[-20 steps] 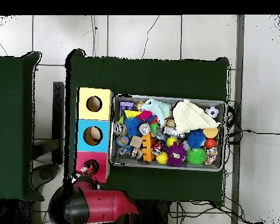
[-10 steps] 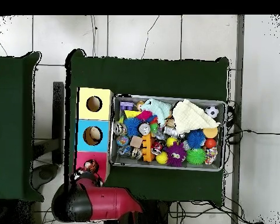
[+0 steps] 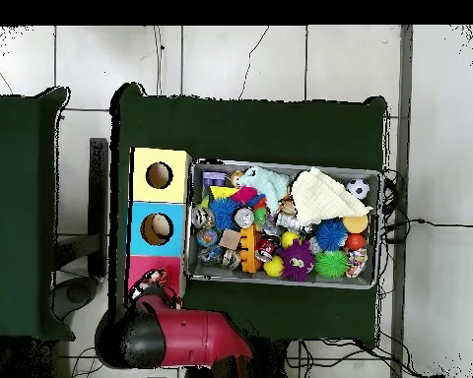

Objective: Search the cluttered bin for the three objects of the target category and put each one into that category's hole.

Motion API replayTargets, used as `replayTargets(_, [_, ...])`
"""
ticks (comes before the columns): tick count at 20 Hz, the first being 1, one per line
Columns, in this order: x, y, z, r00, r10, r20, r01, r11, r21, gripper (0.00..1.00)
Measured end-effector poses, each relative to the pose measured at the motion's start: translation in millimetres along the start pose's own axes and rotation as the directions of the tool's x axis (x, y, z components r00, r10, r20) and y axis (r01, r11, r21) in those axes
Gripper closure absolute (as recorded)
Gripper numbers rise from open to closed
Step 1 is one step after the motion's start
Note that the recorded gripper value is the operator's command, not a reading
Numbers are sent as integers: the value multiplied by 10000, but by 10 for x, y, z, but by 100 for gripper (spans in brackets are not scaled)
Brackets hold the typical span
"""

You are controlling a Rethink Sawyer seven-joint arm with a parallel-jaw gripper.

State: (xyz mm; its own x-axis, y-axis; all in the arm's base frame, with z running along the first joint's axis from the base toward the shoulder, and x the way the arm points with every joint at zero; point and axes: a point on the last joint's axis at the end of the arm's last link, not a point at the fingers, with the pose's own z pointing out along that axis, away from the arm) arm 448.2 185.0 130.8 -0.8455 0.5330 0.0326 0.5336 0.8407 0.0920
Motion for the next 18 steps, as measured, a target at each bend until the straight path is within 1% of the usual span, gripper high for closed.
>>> replayTargets(3, [-34,-28,-57,9997,73,-212,-71,9999,109,100])
replayTargets(6, [-54,-51,-77,9997,81,-222,-78,9999,132,100])
replayTargets(9, [-33,-43,-70,9997,18,-236,-14,9999,145,100])
replayTargets(13, [50,1,-34,9995,-162,-260,167,9997,180,100])
replayTargets(18, [229,98,93,9981,-567,-222,571,9982,178,100])
